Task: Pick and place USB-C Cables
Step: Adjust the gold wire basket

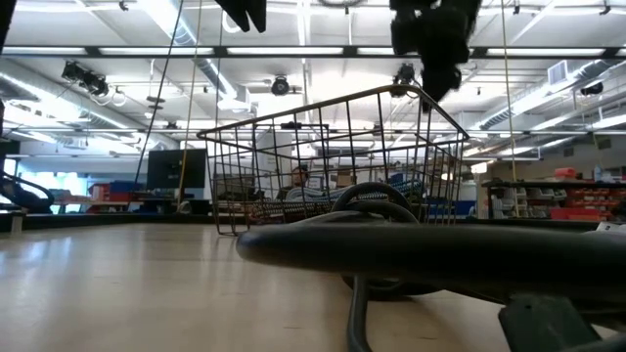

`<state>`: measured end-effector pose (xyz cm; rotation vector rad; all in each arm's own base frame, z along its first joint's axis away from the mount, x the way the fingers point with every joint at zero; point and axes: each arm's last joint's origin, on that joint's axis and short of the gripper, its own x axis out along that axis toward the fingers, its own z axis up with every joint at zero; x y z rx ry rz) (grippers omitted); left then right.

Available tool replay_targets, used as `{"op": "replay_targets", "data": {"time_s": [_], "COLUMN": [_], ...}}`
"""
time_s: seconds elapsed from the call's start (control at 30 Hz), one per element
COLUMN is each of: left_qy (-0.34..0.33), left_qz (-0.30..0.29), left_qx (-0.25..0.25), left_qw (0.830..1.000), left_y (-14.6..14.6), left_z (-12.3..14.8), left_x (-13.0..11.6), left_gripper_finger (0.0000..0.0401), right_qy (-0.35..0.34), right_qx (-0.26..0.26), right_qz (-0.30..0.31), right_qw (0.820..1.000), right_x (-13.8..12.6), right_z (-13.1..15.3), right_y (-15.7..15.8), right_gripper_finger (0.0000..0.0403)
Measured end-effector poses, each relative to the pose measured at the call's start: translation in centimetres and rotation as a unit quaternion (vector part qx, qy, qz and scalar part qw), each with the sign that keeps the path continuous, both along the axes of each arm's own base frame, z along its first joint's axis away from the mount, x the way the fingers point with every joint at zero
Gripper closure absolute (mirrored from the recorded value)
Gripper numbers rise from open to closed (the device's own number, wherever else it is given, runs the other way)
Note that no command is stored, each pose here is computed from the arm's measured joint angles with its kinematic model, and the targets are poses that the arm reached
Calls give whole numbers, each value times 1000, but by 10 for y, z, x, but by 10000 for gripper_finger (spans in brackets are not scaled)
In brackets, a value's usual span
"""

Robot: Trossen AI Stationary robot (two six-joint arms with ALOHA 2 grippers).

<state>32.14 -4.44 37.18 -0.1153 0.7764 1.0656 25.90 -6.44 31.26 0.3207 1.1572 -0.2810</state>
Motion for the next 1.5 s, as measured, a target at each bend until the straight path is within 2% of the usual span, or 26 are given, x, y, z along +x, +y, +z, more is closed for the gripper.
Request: {"op": "replay_targets", "data": {"time_s": [0.13, 0.27, 0.53, 1.13, 1.5], "left_qy": [1, 1, -1, -16, -25], "left_qz": [0, 0, 2, 5, 5], "left_qx": [0, 0, 0, -1, -3], "left_qw": [1000, 1000, 1000, 1000, 1000], "left_y": [1, 1, 1, 0, 0], "left_z": [0, 0, 0, 0, 1], "left_x": [0, 0, 0, 2, 4], "left_gripper_finger": [241, 241, 241, 241, 241], "right_qy": [24, 26, -12, -2, 45], "right_qx": [6, 7, 13, -5, -3], "right_qz": [-5, -15, -4, 25, 25], "right_qw": [1000, 1000, 1000, 1000, 999], "right_x": [-1, -1, 7, 4, -13], "right_z": [-30, -44, -51, -59, -95], "right_y": [4, 6, 11, 7, -4], "right_gripper_finger": [241, 231, 226, 227, 227]}}
